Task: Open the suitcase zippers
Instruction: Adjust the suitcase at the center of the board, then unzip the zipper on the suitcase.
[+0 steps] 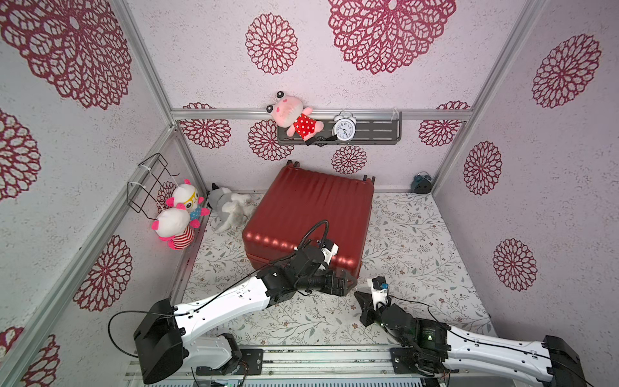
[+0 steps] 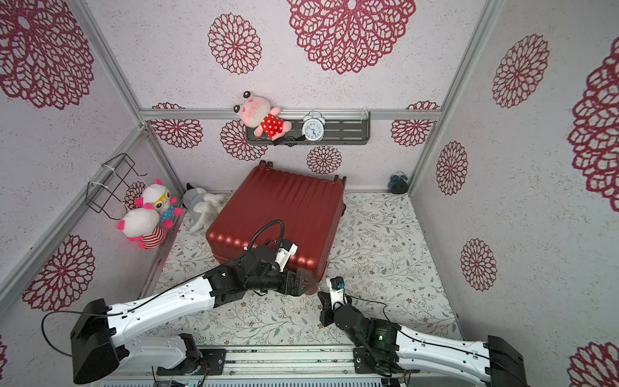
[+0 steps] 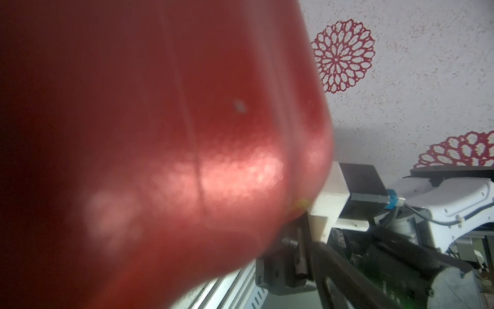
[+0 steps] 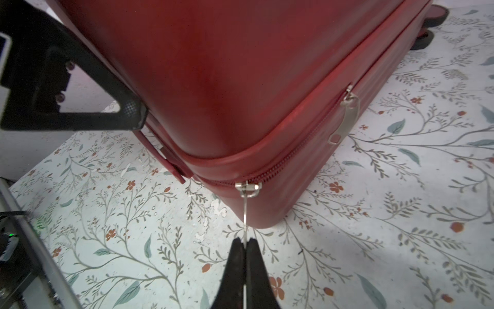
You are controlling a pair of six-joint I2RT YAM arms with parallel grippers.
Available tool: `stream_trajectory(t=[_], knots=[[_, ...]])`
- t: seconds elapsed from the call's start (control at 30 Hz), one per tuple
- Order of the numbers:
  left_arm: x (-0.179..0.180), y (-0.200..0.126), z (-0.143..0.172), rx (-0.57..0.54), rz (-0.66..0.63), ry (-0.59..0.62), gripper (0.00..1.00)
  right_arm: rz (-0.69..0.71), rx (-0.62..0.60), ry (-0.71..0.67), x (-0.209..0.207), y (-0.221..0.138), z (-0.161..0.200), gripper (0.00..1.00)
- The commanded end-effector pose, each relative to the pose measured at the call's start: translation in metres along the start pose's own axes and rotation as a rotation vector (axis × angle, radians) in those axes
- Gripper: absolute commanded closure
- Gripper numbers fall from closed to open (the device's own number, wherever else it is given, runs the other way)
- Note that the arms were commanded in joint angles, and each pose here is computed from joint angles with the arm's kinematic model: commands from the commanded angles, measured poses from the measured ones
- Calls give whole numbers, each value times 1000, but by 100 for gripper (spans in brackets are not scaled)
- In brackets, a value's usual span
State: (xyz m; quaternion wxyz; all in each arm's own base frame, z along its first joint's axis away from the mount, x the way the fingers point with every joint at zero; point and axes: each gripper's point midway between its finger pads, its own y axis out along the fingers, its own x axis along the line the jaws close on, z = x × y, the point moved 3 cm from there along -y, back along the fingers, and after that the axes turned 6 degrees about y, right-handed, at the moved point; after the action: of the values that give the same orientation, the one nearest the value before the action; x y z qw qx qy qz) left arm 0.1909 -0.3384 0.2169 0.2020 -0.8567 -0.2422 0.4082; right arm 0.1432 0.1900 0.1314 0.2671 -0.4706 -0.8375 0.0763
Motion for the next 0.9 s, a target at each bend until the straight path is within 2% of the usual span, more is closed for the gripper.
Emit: stream_trajectory(t=[0.0,0.23,0.33,0.43,0.57,0.67,0.77,0.87], knots=[[-9,8,-43,-133,45,73,2,-3,10,-32,-2,0,-1,100],[-19,28,-59,-124,112,89,1,32,0,1,-16,5,-8,100],[-33,18,-60,-142,128,108,1,42,-2,13,-20,6,-11,100],[-42,-6,-55,-175,64,138,2,45,-1,23,-23,6,-11,100],[-35,-40,-46,-219,-20,126,2,50,0,30,-26,5,-11,100],[-20,-72,-45,-266,-130,126,2,51,1,32,-27,5,-10,100],[5,-105,-48,-287,-297,125,2,48,3,34,-27,4,-10,100],[36,-137,-58,-322,-395,71,2,47,5,34,-27,4,-10,100]])
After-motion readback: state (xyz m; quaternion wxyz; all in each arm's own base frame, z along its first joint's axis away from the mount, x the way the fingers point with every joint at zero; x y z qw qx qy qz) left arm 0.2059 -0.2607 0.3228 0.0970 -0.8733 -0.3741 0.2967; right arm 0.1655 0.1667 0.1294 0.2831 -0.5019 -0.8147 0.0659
